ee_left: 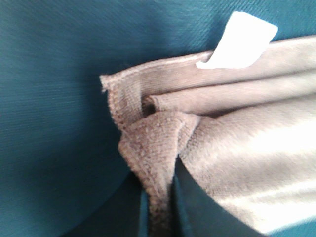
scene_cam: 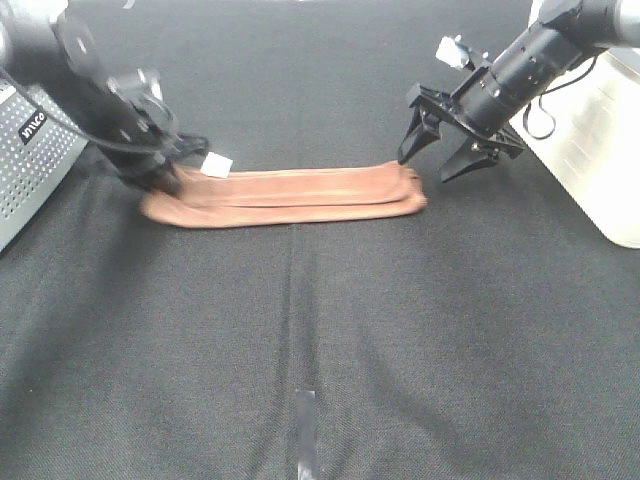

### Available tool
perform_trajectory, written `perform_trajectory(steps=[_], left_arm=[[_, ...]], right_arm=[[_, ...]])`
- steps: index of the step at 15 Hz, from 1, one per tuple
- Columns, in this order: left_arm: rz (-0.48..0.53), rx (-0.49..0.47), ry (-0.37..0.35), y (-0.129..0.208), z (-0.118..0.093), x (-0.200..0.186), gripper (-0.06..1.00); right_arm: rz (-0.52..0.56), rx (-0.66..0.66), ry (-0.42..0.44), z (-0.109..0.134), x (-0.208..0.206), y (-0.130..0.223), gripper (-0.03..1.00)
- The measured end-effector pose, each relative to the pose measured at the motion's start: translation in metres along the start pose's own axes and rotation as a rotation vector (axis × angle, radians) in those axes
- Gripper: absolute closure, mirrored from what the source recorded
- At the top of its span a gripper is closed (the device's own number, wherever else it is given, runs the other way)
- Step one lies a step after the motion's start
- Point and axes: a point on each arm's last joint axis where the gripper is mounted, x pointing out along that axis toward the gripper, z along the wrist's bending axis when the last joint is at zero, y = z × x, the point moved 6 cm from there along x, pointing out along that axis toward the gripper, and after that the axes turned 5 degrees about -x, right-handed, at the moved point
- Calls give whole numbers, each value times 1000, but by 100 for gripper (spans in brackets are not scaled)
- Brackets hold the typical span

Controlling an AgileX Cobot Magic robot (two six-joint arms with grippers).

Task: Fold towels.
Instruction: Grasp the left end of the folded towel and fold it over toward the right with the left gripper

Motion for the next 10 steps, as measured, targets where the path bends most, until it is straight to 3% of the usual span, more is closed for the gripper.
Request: perform_trajectory(steps=[2, 4, 6, 10], left_arm=[[-59, 60, -79, -14, 3, -46, 88], [-79, 32, -78, -18, -1, -68, 88], [-56, -12, -9, -16, -19, -73, 88], [-63, -45, 205, -3, -100, -71, 88]], right_arm=[[-20, -17, -3, 8, -15, -3, 29], [-15, -30, -13, 17, -28, -3, 29], [-11, -39, -20, 23, -39, -2, 29], [-33, -68, -24, 37, -64, -3, 29]])
